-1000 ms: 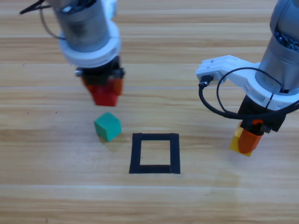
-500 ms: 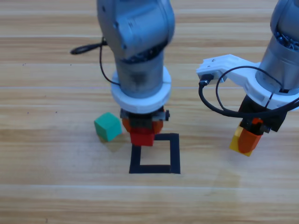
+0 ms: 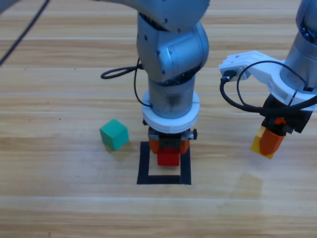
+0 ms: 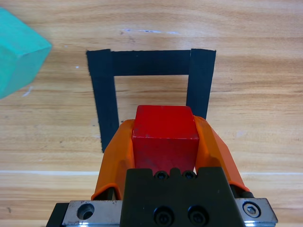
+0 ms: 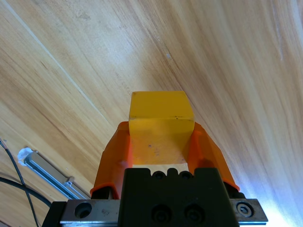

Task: Stack the blocks in the rectangular block: red at the bottom, yellow in the middle, green on top

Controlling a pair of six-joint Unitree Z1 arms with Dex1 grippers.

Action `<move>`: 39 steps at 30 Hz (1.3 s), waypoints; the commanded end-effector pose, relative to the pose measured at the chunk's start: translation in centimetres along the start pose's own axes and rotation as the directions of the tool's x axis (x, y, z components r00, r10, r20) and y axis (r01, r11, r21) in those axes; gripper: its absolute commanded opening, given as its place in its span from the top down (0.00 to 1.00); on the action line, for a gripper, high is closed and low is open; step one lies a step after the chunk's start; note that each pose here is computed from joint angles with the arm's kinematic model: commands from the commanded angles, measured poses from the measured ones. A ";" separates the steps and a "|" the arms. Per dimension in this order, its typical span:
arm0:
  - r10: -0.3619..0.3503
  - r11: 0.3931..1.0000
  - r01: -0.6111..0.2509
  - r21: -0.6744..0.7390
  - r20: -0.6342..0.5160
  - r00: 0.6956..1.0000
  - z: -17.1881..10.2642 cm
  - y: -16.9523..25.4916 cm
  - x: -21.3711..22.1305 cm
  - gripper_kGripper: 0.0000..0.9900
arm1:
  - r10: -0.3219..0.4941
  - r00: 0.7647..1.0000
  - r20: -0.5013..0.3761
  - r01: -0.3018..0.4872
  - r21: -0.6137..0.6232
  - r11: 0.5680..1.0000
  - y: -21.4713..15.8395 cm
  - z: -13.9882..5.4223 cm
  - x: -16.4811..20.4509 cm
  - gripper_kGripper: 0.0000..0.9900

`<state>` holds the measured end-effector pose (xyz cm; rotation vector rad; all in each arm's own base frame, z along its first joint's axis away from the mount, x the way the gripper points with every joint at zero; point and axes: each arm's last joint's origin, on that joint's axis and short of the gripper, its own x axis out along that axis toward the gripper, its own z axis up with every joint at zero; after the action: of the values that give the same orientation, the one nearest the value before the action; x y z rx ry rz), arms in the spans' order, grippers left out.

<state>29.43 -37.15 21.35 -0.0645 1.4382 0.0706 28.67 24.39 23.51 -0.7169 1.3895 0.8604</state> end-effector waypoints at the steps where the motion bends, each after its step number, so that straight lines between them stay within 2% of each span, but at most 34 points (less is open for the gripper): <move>1: 0.027 1.000 -0.027 0.014 -0.050 0.998 -0.6 -1.4 3.1 1.00 | -0.007 1.000 -0.002 0.007 0.040 0.999 -0.7 -1.3 -0.9 1.00; 21: 0.022 1.000 -0.021 0.023 -0.065 0.998 1.3 0.6 3.5 1.00 | 0.003 1.000 -0.003 -0.003 0.036 0.999 -0.7 -1.2 -0.7 1.00; 37: 0.017 1.000 -0.016 0.018 -0.063 0.998 1.1 1.4 3.8 1.00 | 0.007 1.000 -0.005 -0.007 0.033 0.999 -0.7 -1.2 -0.6 1.00; 38: 0.018 1.000 -0.017 0.016 -0.062 0.998 1.0 1.5 3.6 0.97 | 0.006 1.000 -0.004 -0.006 0.033 0.999 -0.7 -1.2 -0.6 1.00; 39: 0.013 1.000 -0.012 0.016 -0.058 0.998 1.0 1.6 3.3 0.81 | 0.006 1.000 -0.004 -0.006 0.033 0.999 -0.7 -1.2 -0.6 1.00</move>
<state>30.50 -36.39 19.00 -0.0465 1.4729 0.0439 28.73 24.32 23.51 -0.7151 1.3901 0.8586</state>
